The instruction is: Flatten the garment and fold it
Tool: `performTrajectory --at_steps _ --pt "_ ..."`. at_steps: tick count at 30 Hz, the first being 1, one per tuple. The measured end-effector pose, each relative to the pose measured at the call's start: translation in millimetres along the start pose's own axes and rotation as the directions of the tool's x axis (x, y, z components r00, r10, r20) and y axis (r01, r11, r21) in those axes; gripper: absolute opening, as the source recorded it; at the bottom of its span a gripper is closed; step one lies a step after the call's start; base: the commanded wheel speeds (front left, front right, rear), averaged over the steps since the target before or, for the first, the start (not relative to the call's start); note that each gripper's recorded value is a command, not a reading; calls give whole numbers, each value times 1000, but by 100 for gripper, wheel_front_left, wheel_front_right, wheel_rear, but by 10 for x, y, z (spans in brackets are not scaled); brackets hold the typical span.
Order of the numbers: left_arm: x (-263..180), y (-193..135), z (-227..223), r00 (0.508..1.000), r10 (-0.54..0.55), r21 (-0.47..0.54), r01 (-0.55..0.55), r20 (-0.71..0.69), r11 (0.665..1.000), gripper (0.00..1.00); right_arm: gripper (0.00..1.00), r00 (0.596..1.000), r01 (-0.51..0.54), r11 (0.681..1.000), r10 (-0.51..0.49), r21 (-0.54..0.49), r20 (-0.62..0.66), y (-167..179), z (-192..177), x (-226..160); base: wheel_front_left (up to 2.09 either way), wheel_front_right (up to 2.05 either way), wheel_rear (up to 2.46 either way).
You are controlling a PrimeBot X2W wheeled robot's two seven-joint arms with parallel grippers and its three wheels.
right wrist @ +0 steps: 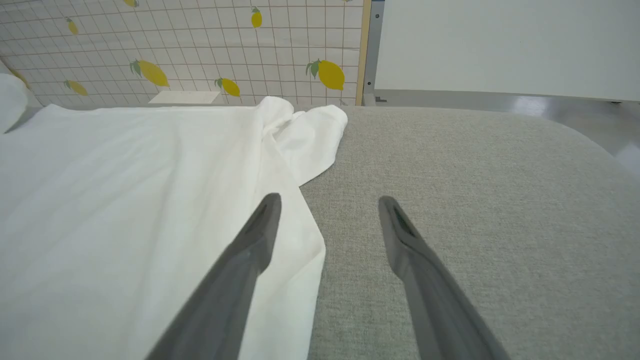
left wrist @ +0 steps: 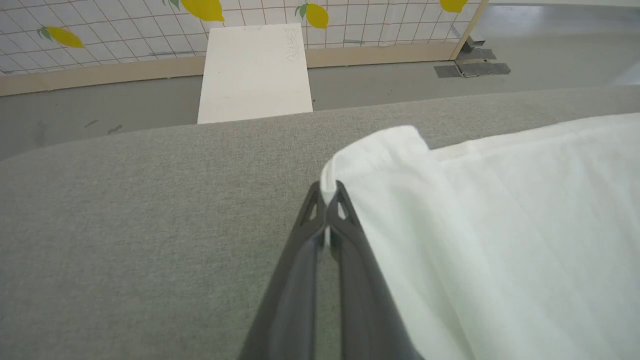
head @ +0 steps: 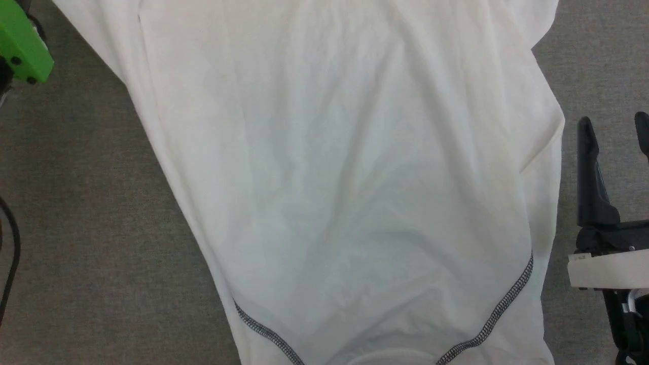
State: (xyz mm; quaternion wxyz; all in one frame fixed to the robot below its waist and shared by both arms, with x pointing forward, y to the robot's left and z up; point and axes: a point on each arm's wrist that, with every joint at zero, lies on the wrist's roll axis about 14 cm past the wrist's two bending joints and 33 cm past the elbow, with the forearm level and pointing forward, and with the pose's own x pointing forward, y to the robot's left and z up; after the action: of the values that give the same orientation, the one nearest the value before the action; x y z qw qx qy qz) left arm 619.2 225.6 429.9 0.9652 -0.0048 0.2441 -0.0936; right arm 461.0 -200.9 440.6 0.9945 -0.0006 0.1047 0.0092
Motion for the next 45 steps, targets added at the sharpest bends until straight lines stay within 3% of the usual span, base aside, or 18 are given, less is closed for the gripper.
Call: performTrajectory --at_steps 16,27,33,41,45 --pt "-1413 826 349 962 231 -196 -201 148 960 0 100 989 54 998 -57 27 138 -194 581 -482 0 0 0" --pt "-2463 1390 193 881 442 -341 -369 167 865 0 100 976 28 999 -37 41 216 -126 895 -730 0 0 0" --pt "-2915 1523 154 847 497 -386 -402 187 830 0 100 971 22 999 -33 49 236 -117 970 -872 0 0 0" --pt "-3330 1474 254 817 508 -430 -369 271 824 0 100 963 17 998 -31 54 269 -113 1091 -1021 0 0 0" --pt "-3400 1247 377 833 448 -408 -304 324 861 0 100 960 21 998 -34 53 278 -125 1133 -1090 0 0 0"
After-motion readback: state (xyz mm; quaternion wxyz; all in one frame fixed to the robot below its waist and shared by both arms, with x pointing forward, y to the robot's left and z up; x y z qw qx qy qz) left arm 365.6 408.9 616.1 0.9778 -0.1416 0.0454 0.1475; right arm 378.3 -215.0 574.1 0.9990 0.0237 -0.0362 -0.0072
